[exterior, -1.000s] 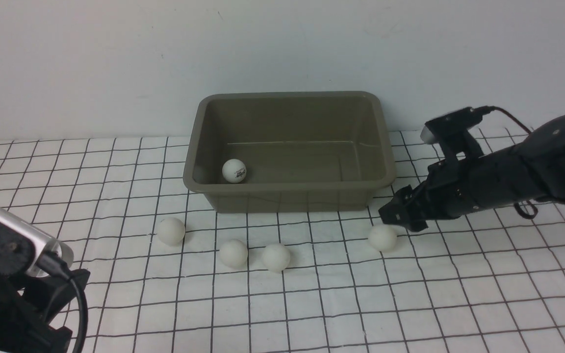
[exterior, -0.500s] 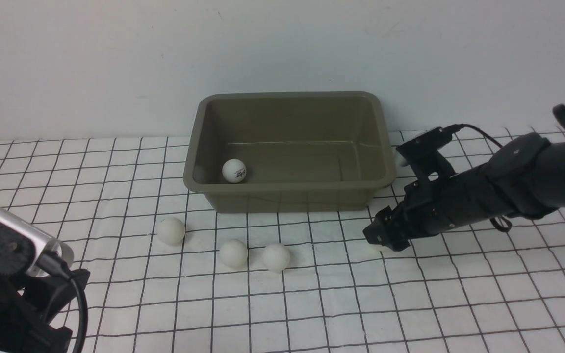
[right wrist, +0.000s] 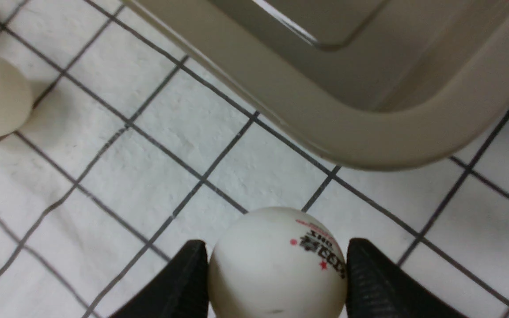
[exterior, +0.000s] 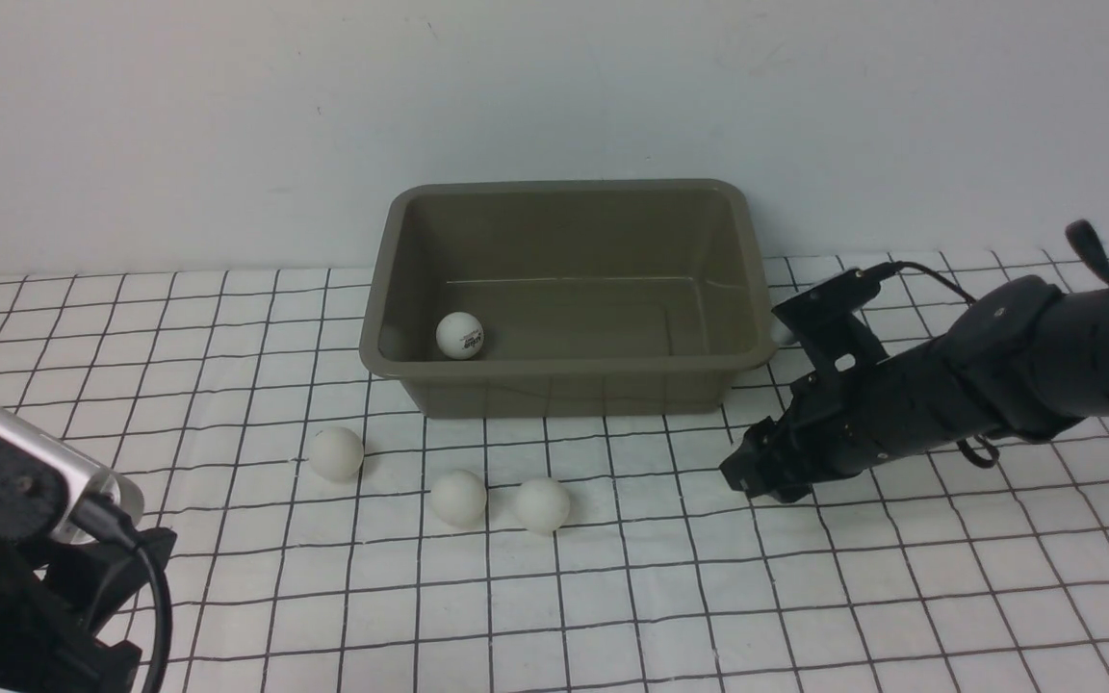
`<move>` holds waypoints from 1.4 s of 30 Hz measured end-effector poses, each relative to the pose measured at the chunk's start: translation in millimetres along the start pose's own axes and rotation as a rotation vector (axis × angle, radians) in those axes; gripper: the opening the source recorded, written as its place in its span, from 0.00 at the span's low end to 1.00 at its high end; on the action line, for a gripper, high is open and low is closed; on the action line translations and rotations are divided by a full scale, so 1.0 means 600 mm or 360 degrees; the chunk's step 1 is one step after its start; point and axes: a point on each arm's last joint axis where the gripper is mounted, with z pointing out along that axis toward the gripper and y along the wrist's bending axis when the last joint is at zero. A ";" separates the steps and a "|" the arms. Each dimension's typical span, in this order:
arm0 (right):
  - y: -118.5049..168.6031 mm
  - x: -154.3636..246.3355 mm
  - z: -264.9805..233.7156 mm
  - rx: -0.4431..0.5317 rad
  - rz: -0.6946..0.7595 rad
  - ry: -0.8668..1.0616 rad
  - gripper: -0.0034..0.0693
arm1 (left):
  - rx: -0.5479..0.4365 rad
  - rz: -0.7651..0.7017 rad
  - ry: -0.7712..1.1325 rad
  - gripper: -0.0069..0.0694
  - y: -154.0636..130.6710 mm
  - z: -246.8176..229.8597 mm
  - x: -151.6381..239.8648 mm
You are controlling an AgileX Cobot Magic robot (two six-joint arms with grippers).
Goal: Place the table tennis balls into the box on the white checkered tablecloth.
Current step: 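Reach for and grasp a ping pong ball on the table, then release the ping pong ball into the bin and lift the gripper away, then reach for and grasp a ping pong ball on the table beside the basket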
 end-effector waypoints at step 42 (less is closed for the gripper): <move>-0.045 -0.254 -0.079 -0.0116 -0.0259 -0.0556 0.88 | 0.0015 -0.0001 0.0012 0.47 -0.001 0.000 0.001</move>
